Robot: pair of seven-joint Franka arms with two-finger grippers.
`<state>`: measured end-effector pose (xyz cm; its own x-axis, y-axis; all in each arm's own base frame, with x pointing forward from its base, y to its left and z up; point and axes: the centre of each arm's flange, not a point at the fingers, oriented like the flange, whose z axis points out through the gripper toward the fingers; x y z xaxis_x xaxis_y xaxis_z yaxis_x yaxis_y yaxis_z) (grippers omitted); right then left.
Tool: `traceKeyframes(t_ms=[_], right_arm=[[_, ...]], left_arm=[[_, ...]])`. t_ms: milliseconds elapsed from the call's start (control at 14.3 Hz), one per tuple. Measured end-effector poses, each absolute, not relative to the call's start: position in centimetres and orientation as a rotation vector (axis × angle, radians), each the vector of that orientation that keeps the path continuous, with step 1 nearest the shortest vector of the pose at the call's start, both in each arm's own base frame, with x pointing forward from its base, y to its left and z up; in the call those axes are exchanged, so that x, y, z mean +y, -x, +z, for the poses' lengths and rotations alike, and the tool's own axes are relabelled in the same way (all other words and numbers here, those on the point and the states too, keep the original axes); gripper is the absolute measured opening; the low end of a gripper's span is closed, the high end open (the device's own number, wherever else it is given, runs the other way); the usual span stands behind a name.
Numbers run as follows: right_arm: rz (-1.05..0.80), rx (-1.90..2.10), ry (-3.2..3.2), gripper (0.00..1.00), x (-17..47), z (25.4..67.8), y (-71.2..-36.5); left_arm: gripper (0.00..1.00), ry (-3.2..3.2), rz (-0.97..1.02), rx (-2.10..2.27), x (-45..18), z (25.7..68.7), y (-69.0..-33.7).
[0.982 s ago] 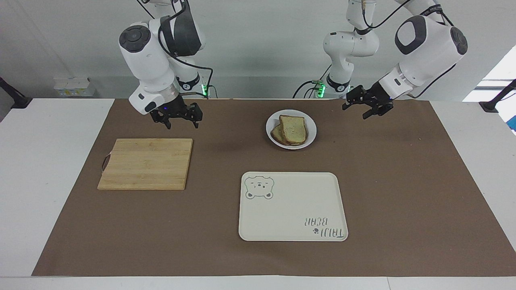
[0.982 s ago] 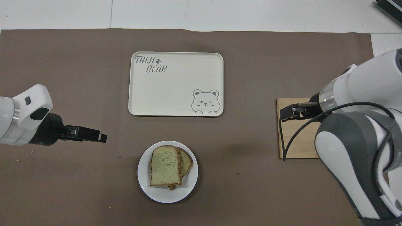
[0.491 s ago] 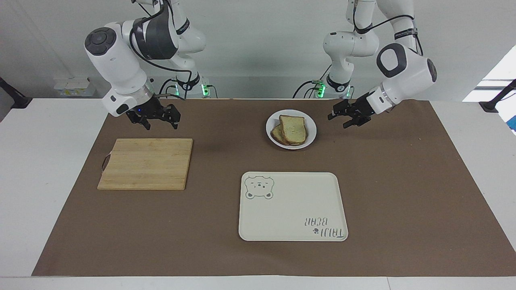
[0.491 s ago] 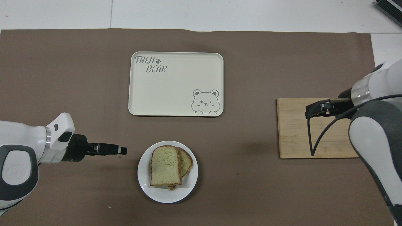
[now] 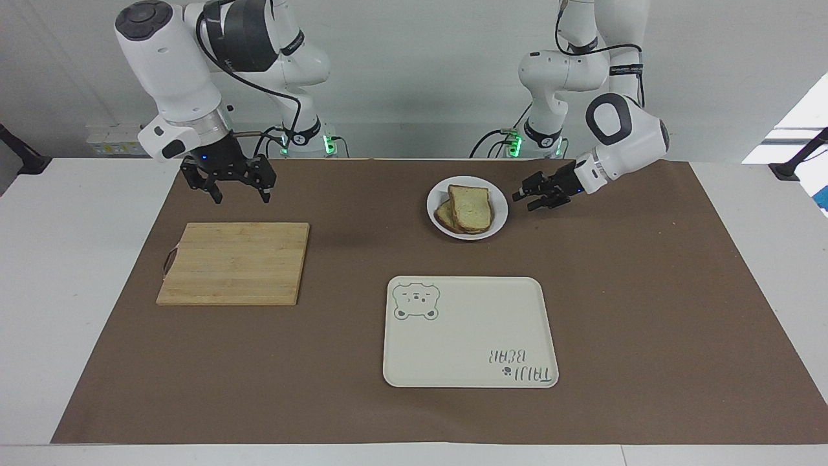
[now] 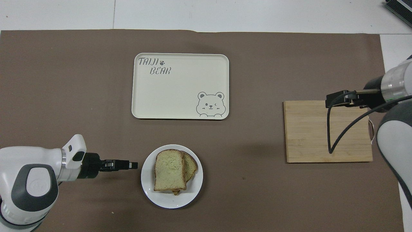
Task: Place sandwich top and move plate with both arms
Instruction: 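Reach the left gripper to the plate rim while the right gripper retracts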
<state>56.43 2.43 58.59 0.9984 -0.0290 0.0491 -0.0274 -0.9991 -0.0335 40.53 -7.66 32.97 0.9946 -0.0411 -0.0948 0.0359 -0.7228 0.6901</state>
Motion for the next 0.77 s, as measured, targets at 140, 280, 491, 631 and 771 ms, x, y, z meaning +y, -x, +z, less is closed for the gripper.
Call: traceKeyframes(t_ms=[140, 280, 491, 631, 771], right_arm=[[-0.112, 0.057, 3.11, 1.0, 1.8, 59.7, -56.6], [-0.148, 0.066, 3.122, 1.0, 1.3, 61.0, -56.6], [-0.207, 0.095, 3.117, 1.0, 0.1, 63.3, -56.0], [-0.219, 0.118, 3.113, 1.0, -0.8, 64.9, -54.9], [-0.199, 0.131, 3.111, 1.0, -1.4, 65.9, -53.7]], left_arm=[[0.58, -2.36, -0.123, -0.023, -7.6, 31.9, -39.9], [0.59, -2.36, -0.13, -0.034, -7.5, 30.8, -39.4], [0.59, -2.345, -0.138, -0.027, -8.2, 29.6, -38.5], [0.59, -2.334, -0.141, -0.015, -9.4, 29.0, -38.1], [0.58, -2.335, -0.148, -0.008, -10.1, 28.5, -37.7]])
